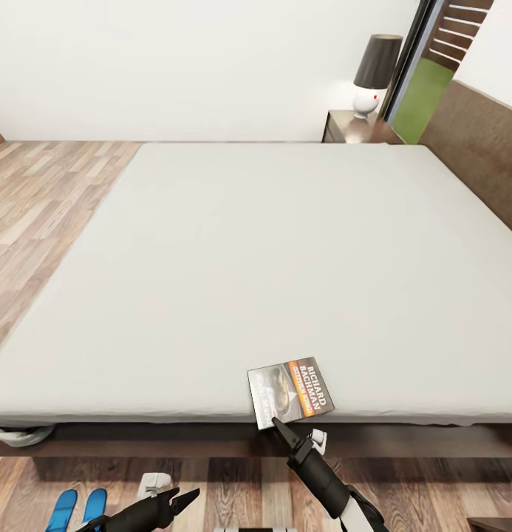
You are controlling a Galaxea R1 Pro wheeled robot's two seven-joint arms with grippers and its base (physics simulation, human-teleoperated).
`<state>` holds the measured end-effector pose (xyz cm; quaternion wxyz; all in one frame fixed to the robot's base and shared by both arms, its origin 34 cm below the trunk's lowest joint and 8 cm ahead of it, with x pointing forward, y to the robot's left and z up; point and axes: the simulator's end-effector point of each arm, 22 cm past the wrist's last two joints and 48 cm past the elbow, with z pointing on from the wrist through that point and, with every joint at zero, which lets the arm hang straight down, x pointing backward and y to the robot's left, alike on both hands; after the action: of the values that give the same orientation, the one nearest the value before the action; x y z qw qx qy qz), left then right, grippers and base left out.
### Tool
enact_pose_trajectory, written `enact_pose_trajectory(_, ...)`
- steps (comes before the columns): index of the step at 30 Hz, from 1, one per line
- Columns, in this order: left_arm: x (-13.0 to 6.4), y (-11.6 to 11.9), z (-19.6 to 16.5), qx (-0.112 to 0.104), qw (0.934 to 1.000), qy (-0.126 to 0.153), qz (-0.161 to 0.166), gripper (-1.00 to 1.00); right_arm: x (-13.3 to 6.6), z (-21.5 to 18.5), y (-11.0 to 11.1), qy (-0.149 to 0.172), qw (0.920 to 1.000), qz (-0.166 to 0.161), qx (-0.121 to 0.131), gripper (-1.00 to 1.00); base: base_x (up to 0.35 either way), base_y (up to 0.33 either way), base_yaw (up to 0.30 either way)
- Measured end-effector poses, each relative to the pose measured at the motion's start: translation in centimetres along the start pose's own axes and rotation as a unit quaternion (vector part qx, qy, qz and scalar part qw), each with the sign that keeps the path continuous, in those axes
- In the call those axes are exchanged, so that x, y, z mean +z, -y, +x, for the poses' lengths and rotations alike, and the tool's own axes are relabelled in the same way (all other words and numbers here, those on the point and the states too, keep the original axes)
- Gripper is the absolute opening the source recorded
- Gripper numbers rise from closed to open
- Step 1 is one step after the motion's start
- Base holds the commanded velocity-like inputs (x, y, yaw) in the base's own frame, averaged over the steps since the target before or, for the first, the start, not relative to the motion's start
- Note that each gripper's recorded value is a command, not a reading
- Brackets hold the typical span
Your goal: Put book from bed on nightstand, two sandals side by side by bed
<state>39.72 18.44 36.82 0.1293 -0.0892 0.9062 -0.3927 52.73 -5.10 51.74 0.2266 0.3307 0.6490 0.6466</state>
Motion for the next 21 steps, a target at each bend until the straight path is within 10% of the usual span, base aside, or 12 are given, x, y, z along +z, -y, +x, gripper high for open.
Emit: enact_pose_trajectory(21, -2.5, 3.1, -1.0, 0.001, 1.0000, -0.001, 0.002, 1.00, 0.1, 0.2, -4.0, 0.000, 1.0000, 0.002, -0.001, -1.00, 0.000, 0.000, 0.000)
